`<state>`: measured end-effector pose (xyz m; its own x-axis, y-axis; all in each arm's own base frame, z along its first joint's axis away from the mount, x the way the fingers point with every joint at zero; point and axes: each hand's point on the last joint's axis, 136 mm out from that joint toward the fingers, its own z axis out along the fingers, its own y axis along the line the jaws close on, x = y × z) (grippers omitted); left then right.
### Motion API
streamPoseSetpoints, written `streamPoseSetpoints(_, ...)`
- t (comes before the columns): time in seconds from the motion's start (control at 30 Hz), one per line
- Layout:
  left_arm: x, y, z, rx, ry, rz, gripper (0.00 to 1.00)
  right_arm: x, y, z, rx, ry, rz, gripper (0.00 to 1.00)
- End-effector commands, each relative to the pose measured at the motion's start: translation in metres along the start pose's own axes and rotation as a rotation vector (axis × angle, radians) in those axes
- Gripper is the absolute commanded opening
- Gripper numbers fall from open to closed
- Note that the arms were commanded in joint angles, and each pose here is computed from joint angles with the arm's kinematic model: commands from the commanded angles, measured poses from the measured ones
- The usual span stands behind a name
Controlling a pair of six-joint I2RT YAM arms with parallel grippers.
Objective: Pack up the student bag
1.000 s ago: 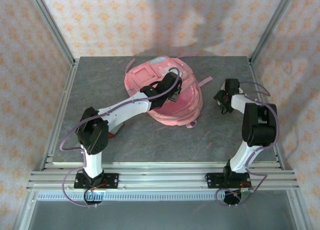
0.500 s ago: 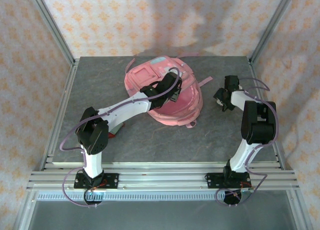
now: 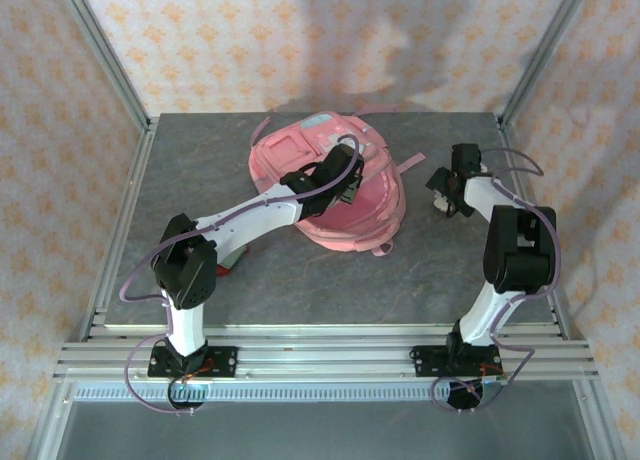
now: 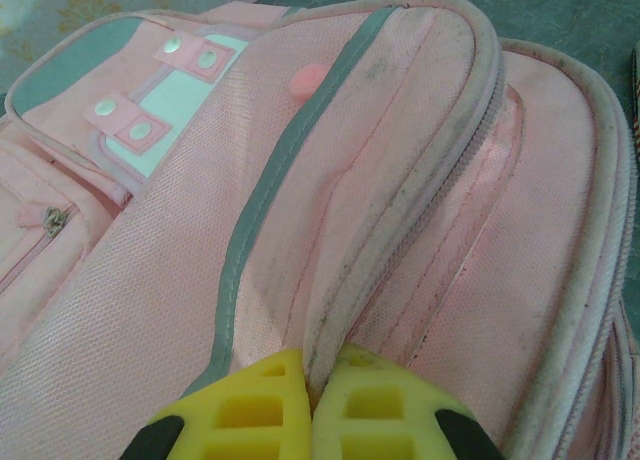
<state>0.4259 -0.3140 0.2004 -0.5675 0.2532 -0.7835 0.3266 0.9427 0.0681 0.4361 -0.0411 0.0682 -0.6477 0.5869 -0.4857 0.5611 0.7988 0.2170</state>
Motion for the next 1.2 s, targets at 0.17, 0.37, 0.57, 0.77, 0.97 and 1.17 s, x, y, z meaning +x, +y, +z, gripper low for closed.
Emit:
streamPoseSetpoints(0.17,-0.015,0.004,-0.004,-0.004,-0.033,-0.024,0.0,0.003,-0.002,0.03,0.089,0.064,-0.061,0.92)
streamPoseSetpoints(0.37,-0.014,0.004,-0.003,-0.006,-0.03,-0.024,0.0,0.01,-0.007,0.038,0.132,0.079,-0.071,0.87)
streamPoseSetpoints(0.57,-0.019,0.006,-0.007,-0.012,-0.04,-0.019,0.0,0.015,-0.007,0.026,0.092,0.071,-0.046,0.57)
streamPoseSetpoints(0.77,-0.037,0.02,-0.019,-0.048,-0.083,-0.022,0.0,0.012,0.008,-0.019,-0.017,0.008,-0.053,0.43)
streamPoseSetpoints(0.97,-0.062,0.048,-0.036,-0.091,-0.131,-0.043,0.0,0.029,0.048,-0.085,-0.229,-0.05,-0.157,0.43)
streamPoseSetpoints(1.17,-0.084,0.074,-0.053,-0.135,-0.176,-0.066,0.0,0.089,0.102,-0.132,-0.449,-0.035,-0.375,0.43)
